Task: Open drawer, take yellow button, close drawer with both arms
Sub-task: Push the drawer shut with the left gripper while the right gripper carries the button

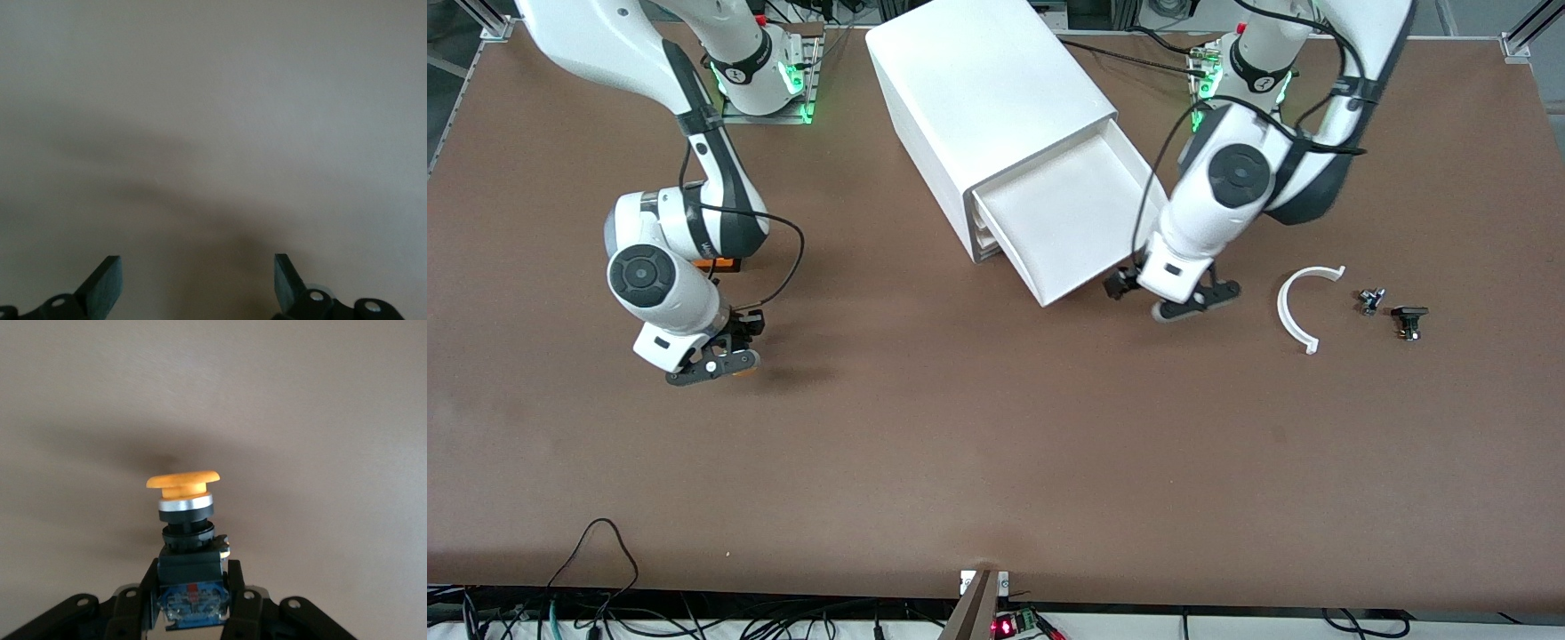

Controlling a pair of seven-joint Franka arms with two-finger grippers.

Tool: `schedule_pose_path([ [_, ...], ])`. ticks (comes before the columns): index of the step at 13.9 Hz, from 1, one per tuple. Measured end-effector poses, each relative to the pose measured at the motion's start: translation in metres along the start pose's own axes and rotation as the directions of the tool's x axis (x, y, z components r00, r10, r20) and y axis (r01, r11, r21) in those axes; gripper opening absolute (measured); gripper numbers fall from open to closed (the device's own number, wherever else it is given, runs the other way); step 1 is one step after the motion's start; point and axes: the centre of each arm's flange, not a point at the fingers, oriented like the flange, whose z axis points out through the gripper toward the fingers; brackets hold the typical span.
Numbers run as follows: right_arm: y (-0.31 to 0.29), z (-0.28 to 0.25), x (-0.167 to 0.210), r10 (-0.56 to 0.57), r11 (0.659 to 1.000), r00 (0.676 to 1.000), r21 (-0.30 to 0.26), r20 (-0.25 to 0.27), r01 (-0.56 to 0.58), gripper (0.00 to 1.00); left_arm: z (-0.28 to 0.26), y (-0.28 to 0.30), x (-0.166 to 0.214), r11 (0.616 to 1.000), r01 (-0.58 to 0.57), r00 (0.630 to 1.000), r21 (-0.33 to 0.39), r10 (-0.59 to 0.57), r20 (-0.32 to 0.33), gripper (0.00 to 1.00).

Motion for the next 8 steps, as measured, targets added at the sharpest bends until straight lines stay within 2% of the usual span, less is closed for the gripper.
schedule_pose_path([
  [4, 0.055, 0.031, -0.029, -0.07, 0.998, 0.991, -0.008, -0.113, 0.069, 0.42, 0.009, 0.024, -0.074, 0.998, -0.057, 0.998, 0.03, 0.056, 0.031, 1.0],
  [8, 0.076, 0.064, -0.06, -0.067, 0.998, 0.99, -0.005, -0.125, 0.067, 0.42, 0.01, 0.044, -0.143, 0.982, -0.18, 0.983, 0.054, 0.178, 0.049, 1.0],
])
